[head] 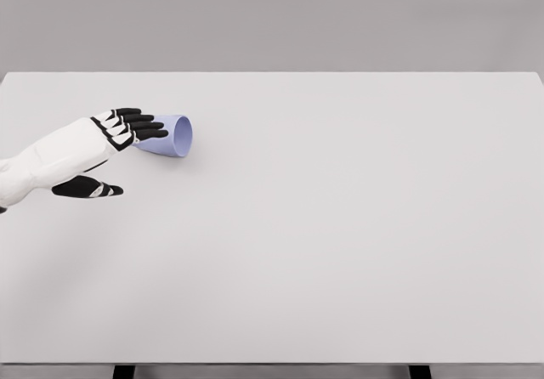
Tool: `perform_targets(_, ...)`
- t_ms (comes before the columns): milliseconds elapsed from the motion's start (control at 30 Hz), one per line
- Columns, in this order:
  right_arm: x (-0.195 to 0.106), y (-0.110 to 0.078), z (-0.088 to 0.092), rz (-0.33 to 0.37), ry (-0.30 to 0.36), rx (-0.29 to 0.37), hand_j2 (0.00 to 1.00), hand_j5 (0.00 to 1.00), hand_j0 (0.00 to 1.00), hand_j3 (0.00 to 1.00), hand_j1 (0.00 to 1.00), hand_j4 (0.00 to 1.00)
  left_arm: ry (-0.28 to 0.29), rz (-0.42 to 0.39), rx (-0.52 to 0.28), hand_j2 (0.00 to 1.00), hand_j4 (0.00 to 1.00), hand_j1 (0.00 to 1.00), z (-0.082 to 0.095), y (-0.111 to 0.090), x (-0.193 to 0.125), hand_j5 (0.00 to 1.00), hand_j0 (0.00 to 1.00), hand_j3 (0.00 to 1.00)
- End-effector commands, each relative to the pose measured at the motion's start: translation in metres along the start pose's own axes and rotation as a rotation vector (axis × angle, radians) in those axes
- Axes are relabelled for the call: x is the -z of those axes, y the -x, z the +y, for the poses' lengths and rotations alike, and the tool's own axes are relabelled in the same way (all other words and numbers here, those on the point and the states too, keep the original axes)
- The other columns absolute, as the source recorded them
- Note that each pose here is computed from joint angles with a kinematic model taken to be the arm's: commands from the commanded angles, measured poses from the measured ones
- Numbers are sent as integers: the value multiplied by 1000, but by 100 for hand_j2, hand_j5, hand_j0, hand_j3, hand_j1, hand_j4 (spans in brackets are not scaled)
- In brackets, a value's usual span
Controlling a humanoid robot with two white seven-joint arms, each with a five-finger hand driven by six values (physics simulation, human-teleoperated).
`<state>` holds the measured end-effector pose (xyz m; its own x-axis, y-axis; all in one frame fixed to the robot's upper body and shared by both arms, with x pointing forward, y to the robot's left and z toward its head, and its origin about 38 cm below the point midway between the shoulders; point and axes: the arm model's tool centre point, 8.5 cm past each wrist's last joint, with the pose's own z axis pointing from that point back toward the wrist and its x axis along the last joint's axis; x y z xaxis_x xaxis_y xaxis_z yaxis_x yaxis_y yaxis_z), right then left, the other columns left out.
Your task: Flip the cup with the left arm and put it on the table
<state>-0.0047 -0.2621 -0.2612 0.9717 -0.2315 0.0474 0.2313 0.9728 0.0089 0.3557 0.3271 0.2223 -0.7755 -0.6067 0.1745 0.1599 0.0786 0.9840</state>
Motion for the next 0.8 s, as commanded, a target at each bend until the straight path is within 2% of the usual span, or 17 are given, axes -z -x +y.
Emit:
perform_targets(0, 0, -1, 0, -2, 0, 0, 100, 100, 100, 100, 100, 100, -3, 1, -3, 100, 100, 100, 1, 0, 0, 100, 100, 100)
perform_targets(33, 0, -1, 0, -5, -1, 16, 100, 100, 100, 100, 100, 100, -2, 1, -2, 100, 100, 100, 1, 0, -1, 100, 100, 100)
perform_targets(67, 0, -3, 0, -12, -2, -4, 100, 100, 100, 100, 100, 100, 0, 3, -1, 100, 100, 100, 1, 1, -1, 100, 100, 100)
perform_targets(267, 0, 0, 0, -1, -1, 2, 100, 100, 100, 100, 100, 100, -9, 7, 14, 100, 100, 100, 7, 3, -1, 100, 100, 100)
perform_targets(400, 0, 1, 0, 1, -1, 2, 100, 100, 100, 100, 100, 100, -40, 29, 41, 100, 100, 100, 21, 9, -6, 100, 100, 100)
perform_targets(467, 0, 1, 0, 1, -1, 4, 100, 100, 100, 100, 100, 100, -83, 42, 59, 100, 100, 100, 35, 14, -6, 100, 100, 100)
perform_targets(533, 0, 1, 0, 1, -1, 2, 100, 100, 100, 100, 100, 100, -76, 40, 53, 100, 100, 100, 36, 15, -5, 100, 100, 100)
perform_targets(567, 0, 1, 0, 1, -1, 4, 100, 100, 100, 100, 100, 100, 15, 34, 68, 100, 100, 100, 38, 14, -2, 100, 100, 100)
perform_targets(600, 0, 1, 0, 1, -1, 2, 100, 100, 100, 100, 100, 100, 164, 28, 87, 100, 100, 100, 42, 16, 2, 100, 100, 100)
perform_targets(633, 0, 1, 0, 1, 0, 2, 100, 100, 100, 100, 100, 100, 174, 54, 75, 100, 100, 100, 52, 20, 8, 100, 100, 100)
perform_targets(667, 0, 1, 0, 1, -1, 2, 100, 100, 100, 100, 100, 100, 118, 145, 14, 100, 100, 100, 65, 30, 17, 100, 100, 100)
perform_targets(700, 0, 1, 0, 1, 0, 2, 100, 100, 100, 100, 100, 100, 78, 238, -59, 100, 100, 100, 71, 39, 23, 100, 100, 100)
perform_targets(733, 0, 1, 0, 1, -1, 2, 100, 100, 100, 100, 100, 100, 72, 312, -122, 100, 100, 100, 67, 48, 23, 100, 100, 100)
perform_targets(767, 0, 1, 0, 1, -1, 2, 100, 100, 100, 100, 100, 100, 92, 354, -172, 100, 100, 100, 57, 56, 28, 100, 100, 100)
